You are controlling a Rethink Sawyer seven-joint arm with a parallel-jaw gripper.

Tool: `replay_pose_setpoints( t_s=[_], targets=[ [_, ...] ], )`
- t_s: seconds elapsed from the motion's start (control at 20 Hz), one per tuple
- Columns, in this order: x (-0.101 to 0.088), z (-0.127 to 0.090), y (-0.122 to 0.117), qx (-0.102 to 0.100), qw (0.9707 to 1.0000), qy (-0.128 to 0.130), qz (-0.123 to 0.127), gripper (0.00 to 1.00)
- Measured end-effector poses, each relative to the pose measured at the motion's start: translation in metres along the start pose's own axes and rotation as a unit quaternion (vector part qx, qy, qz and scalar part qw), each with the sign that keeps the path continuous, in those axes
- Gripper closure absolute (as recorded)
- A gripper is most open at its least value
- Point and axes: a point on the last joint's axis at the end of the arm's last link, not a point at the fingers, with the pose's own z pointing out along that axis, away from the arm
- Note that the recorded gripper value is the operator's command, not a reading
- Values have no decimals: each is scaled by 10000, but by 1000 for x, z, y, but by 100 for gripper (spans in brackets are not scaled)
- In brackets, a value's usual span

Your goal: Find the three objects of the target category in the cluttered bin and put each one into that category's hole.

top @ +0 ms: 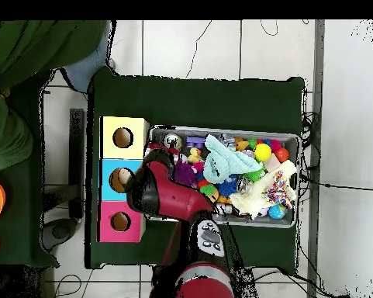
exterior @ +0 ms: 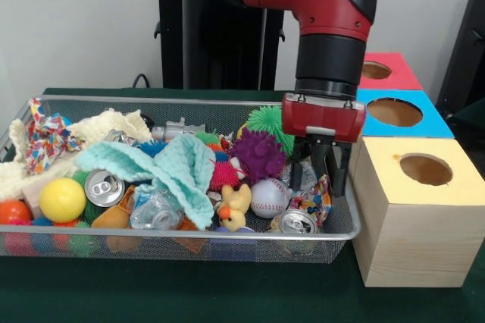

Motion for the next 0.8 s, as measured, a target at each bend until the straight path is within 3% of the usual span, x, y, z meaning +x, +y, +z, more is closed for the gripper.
replay_pose_setpoints(
  t_s=[0.35, 0.6, 0.8],
  targets=[
    [3, -5, 24, -6, 9999, 5, 139, 0],
    [17, 7, 16, 64, 9997, 138, 210, 0],
    [16, 18, -2, 176, 9987, 32, 470, 0]
  ],
)
